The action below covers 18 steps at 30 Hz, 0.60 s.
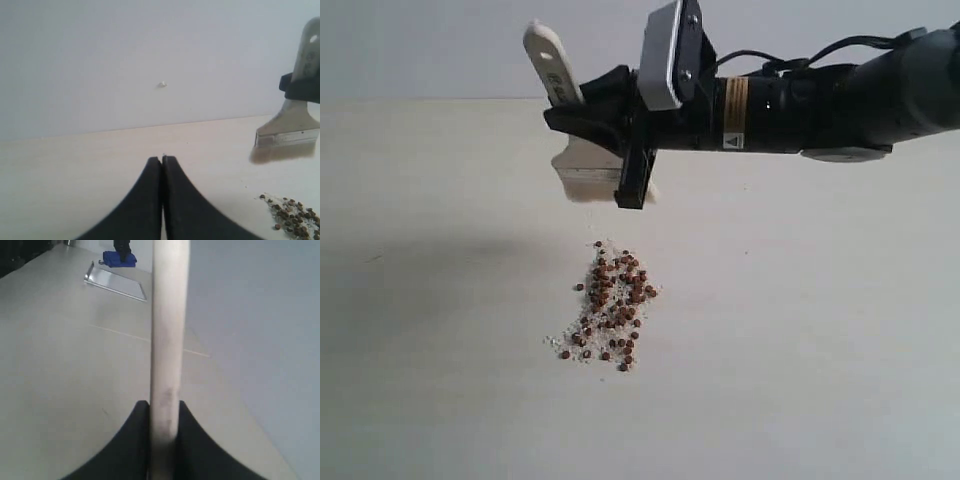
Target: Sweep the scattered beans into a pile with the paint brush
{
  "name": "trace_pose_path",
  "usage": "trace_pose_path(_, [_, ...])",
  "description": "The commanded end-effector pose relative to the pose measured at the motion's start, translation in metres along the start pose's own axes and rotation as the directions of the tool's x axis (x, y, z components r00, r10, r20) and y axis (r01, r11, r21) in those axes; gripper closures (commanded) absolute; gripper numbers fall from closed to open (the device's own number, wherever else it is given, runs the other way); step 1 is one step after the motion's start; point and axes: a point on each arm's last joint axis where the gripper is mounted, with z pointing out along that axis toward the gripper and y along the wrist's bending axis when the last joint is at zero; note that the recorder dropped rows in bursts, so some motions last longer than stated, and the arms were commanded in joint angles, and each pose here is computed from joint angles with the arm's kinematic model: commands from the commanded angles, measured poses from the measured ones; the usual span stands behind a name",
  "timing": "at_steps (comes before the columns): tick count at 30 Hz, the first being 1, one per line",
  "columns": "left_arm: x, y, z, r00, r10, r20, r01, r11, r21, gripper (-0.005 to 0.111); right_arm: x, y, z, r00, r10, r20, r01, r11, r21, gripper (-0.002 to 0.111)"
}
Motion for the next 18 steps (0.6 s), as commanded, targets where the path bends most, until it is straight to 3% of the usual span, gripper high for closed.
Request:
trace_pose_path(1, [0.000, 0.000, 0.000, 1.000, -0.008, 0.003, 0.008, 1.000, 0.002, 0.107, 0.028, -0.002, 0.000, 0.999, 0.013, 0.030, -0.012, 0.999, -0.030, 0.108])
trace_pose_path(10, [0.000, 0.000, 0.000, 1.000, -0.008, 0.003, 0.008, 1.000, 0.002, 0.107, 0.047, -0.029, 0.024, 0.999, 0.000, 0.054, 0.002, 0.999, -0.035, 0.108])
trace_pose_path(18, [0.000, 0.000, 0.000, 1.000, -0.008, 0.003, 0.008, 1.000, 0.002, 0.107, 0.062, -0.022, 0.029, 1.000, 0.003, -0.026, -0.008, 0.984, -0.178, 0.108])
